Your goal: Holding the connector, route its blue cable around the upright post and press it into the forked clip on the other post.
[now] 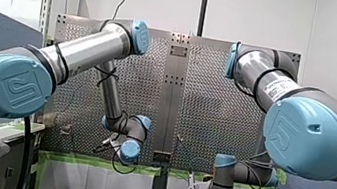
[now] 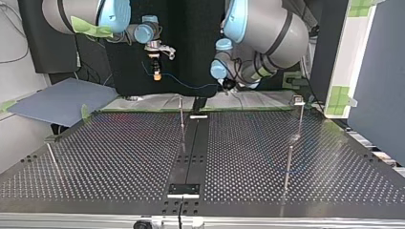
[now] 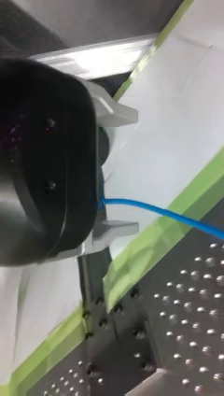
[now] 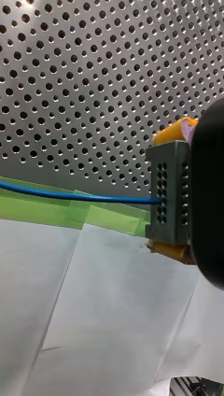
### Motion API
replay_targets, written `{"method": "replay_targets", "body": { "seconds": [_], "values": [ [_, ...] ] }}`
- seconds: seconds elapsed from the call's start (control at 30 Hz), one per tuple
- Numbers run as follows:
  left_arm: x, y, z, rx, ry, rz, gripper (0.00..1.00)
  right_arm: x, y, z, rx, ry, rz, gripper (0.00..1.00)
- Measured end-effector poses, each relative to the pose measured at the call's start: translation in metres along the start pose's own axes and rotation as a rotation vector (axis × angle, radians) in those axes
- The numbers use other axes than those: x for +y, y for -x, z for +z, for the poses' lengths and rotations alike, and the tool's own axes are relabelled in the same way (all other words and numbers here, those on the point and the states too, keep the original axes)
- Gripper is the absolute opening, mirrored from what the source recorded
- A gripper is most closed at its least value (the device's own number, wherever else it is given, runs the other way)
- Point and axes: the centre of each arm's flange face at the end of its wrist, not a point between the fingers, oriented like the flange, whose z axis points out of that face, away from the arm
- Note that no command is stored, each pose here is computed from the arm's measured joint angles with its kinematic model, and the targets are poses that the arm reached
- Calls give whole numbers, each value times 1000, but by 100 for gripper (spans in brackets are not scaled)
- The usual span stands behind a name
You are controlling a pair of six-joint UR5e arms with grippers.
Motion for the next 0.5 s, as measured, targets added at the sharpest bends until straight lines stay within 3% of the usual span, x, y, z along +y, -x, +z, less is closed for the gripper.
{"method": "replay_targets", "body": {
  "seconds": [0.5],
  "values": [
    [-21,15,-3,-100,-109,-137,100,0,0,0,0,0,0,0]
  ]
}}
